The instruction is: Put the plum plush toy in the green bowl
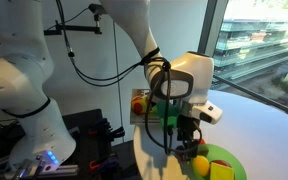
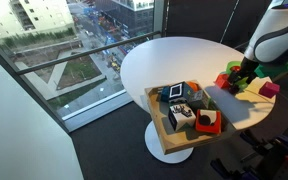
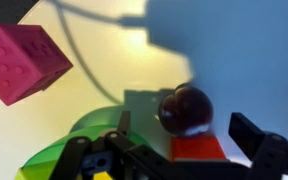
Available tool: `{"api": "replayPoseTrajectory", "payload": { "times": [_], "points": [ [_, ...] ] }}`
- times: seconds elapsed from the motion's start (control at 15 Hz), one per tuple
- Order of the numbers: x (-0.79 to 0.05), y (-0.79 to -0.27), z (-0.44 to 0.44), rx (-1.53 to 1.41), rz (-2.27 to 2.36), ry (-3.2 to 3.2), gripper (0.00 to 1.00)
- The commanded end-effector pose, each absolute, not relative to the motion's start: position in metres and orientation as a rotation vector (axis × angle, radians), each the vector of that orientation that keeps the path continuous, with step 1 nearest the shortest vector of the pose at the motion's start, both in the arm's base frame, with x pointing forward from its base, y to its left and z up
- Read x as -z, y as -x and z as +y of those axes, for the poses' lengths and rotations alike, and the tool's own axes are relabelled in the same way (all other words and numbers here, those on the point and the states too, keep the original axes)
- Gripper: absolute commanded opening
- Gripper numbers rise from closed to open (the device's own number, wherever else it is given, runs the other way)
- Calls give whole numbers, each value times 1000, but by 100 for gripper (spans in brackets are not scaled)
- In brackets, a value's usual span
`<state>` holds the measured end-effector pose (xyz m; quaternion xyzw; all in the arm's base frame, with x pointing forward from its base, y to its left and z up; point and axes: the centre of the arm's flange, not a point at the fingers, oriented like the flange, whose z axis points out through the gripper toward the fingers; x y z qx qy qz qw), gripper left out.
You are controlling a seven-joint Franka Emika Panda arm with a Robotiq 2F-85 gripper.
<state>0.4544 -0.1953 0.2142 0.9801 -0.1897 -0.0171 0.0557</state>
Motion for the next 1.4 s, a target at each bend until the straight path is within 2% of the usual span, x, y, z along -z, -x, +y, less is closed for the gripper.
{"api": "replayPoseTrajectory", "payload": {
  "times": [0.0,0.4,0.47,0.53,0.6,0.87,1.33],
  "points": [
    [-208,-461,-199,15,-576,-2954,100],
    [-199,-460,-198,-3,-563,-2947,100],
    [-197,-460,-197,4,-561,-2950,75],
    [-197,-459,-197,5,-560,-2949,73],
    [-199,-459,-197,6,-560,-2951,67],
    [-209,-459,-196,3,-565,-2953,33],
    [-243,-459,-193,-12,-562,-2987,33]
  ]
}}
